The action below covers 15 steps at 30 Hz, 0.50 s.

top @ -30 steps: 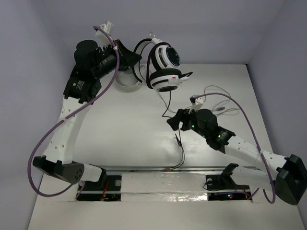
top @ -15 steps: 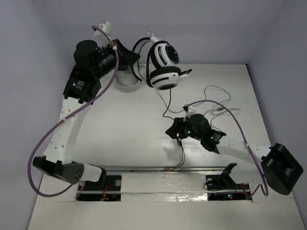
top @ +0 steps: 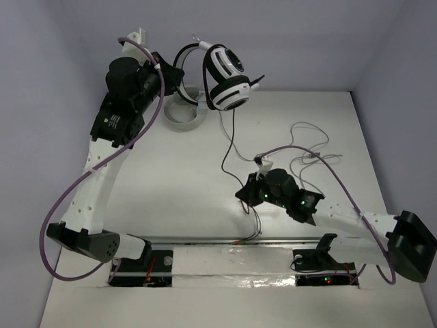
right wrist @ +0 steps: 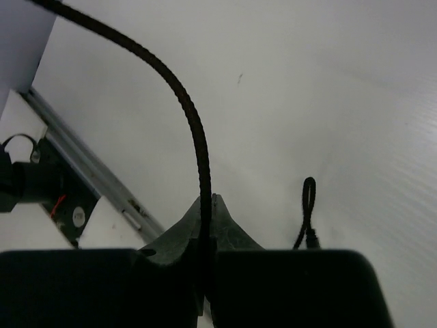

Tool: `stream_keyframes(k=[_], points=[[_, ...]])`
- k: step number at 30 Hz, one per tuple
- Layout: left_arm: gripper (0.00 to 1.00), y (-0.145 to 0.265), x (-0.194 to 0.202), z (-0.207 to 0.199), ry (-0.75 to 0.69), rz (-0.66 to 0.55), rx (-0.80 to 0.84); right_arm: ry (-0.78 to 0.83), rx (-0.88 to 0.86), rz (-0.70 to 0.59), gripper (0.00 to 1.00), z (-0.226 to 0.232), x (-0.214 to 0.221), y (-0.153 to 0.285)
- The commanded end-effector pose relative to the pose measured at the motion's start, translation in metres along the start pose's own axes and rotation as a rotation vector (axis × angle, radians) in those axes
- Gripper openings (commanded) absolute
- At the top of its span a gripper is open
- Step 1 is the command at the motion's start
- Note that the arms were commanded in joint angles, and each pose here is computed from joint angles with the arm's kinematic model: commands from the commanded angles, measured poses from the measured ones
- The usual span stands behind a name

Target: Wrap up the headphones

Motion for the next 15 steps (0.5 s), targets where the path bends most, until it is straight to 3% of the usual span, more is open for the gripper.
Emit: stream_keyframes(k=[1, 7, 15], points=[[0.00, 0.003, -0.037, 0.025, 0.011, -0.190, -0.228, 0.073, 0.006, -0.003, 0.00, 0.026, 0.002, 0.020], [0.00, -0.020, -0.018, 0.056, 0.069, -0.195, -0.343, 0.135, -0.008, 0.088, 0.00, 0.056, 0.027, 0.042], [0.00, -0.048, 0.031, 0.109, 0.022, -0.118, -0.605, 0.257, -0.023, 0.057, 0.00, 0.115, 0.012, 0.080]])
Point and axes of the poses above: each gripper's point midway between its finger pads, its own y axis back along the fingers, its own z axis along the line the jaws close on, x = y × z, the point moved 5 cm from there along y, back along the fingers, and after that the axes turned 13 degrees about -y, right-handed, at the moved point
